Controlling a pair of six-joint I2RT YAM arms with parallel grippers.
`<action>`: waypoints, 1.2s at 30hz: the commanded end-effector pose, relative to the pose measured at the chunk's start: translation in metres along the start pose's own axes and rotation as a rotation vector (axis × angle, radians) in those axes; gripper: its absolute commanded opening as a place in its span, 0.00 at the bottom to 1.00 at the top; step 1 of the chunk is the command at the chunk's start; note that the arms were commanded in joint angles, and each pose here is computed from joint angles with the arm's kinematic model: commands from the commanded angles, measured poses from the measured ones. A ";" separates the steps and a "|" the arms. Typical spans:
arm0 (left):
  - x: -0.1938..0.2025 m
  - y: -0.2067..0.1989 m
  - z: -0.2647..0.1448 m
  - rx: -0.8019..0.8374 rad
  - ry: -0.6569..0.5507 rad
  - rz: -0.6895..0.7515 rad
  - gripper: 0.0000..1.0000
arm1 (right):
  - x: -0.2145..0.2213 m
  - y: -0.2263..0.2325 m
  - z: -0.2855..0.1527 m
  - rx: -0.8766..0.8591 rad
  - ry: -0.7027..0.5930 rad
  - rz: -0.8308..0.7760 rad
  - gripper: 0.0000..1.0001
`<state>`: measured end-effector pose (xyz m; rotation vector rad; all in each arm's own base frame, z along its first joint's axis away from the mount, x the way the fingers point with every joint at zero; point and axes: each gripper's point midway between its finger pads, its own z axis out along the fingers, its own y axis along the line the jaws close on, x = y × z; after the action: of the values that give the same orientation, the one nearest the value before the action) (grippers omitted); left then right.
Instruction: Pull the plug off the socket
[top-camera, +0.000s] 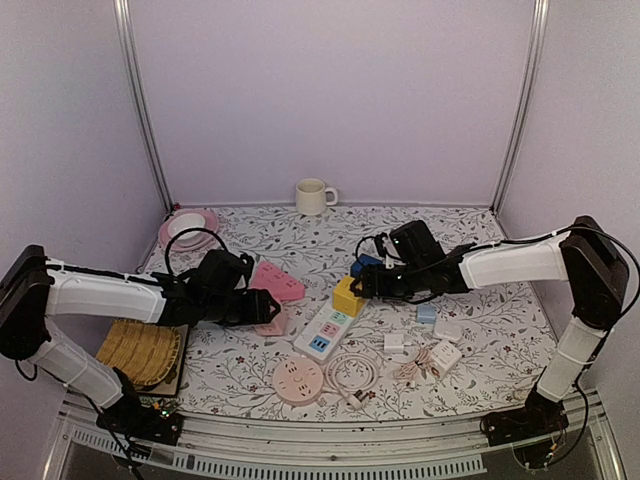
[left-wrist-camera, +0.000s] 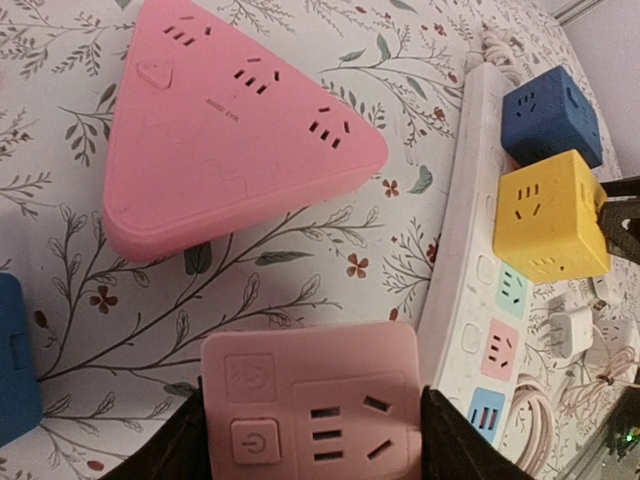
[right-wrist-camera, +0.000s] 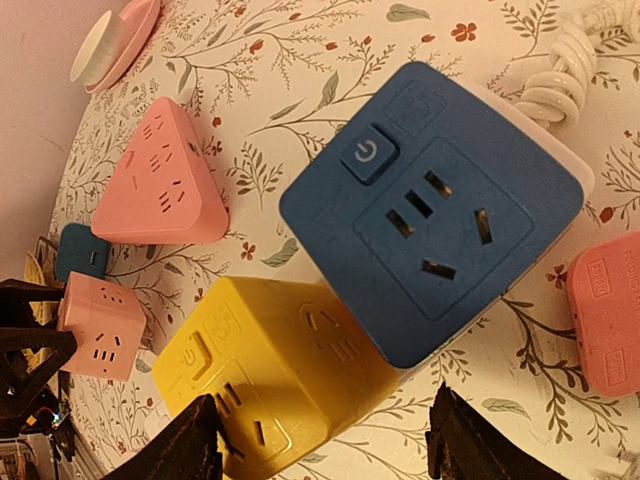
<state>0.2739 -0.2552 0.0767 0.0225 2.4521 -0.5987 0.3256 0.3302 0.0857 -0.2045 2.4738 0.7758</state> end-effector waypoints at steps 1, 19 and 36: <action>-0.006 -0.005 -0.001 0.058 -0.014 -0.039 0.50 | -0.002 -0.003 -0.011 0.028 0.002 -0.013 0.73; -0.029 0.019 -0.019 -0.116 -0.093 0.007 0.82 | -0.006 -0.003 -0.020 0.037 -0.020 -0.016 0.73; -0.043 -0.086 -0.012 0.036 -0.098 0.278 0.80 | -0.025 -0.004 -0.043 0.072 -0.094 -0.028 0.73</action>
<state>0.2919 -0.2930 0.1442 0.2016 2.2978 -0.5246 0.3242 0.3131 0.1119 -0.1894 2.4398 0.7053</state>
